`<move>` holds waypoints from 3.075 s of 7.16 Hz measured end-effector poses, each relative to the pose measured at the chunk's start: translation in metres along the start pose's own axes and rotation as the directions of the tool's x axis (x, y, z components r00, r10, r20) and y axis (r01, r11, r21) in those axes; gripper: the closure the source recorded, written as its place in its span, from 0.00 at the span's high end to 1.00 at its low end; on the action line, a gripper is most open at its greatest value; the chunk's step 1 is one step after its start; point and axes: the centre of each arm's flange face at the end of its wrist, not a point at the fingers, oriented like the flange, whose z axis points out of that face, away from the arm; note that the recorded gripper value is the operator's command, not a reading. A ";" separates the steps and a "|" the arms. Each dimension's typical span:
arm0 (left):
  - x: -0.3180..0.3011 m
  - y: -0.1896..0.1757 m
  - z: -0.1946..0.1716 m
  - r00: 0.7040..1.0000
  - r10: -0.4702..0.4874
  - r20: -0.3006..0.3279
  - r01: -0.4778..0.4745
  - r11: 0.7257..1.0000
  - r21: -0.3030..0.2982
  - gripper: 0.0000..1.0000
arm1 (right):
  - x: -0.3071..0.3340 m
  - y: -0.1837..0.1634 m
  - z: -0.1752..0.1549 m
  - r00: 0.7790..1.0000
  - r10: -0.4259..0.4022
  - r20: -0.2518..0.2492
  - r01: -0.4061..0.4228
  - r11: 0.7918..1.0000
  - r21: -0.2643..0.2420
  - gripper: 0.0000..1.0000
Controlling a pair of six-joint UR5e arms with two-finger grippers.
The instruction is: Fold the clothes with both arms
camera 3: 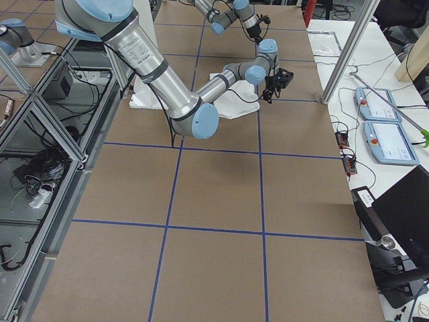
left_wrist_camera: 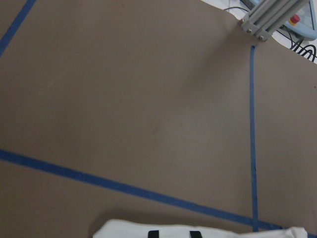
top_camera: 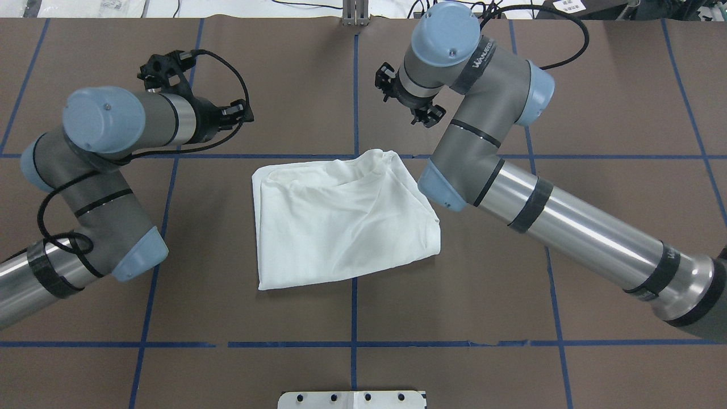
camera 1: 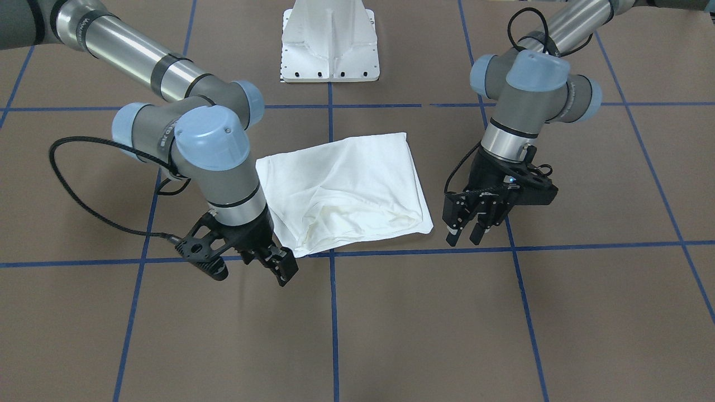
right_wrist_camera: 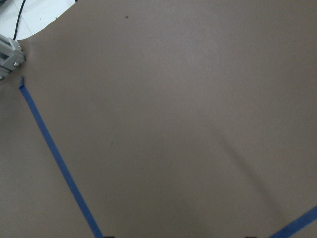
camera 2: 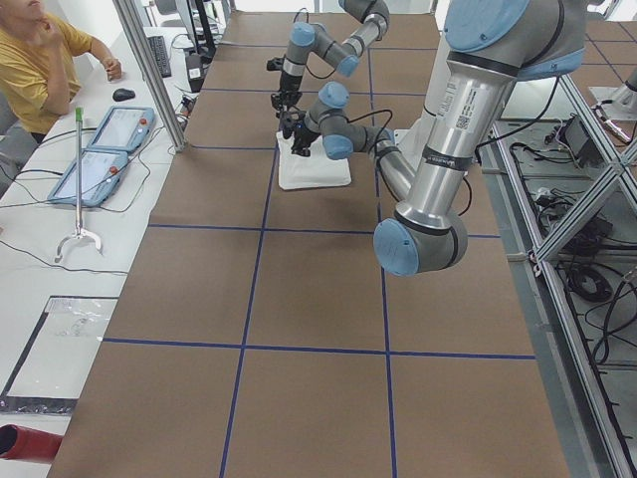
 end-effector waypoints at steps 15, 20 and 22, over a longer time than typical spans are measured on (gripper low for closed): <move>-0.314 -0.363 -0.230 0.798 0.587 0.140 -0.566 0.808 -0.164 0.56 | 0.417 -0.436 -0.214 0.805 -0.577 -0.137 0.558 0.815 -0.155 1.00; -0.339 -0.425 -0.235 0.793 0.591 0.150 -0.562 0.804 -0.197 1.00 | 0.422 -0.476 -0.212 0.799 -0.584 -0.141 0.557 0.808 -0.190 1.00; -0.337 -0.428 -0.237 0.793 0.590 0.151 -0.561 0.805 -0.195 1.00 | 0.419 -0.480 -0.216 0.797 -0.588 -0.137 0.563 0.806 -0.185 1.00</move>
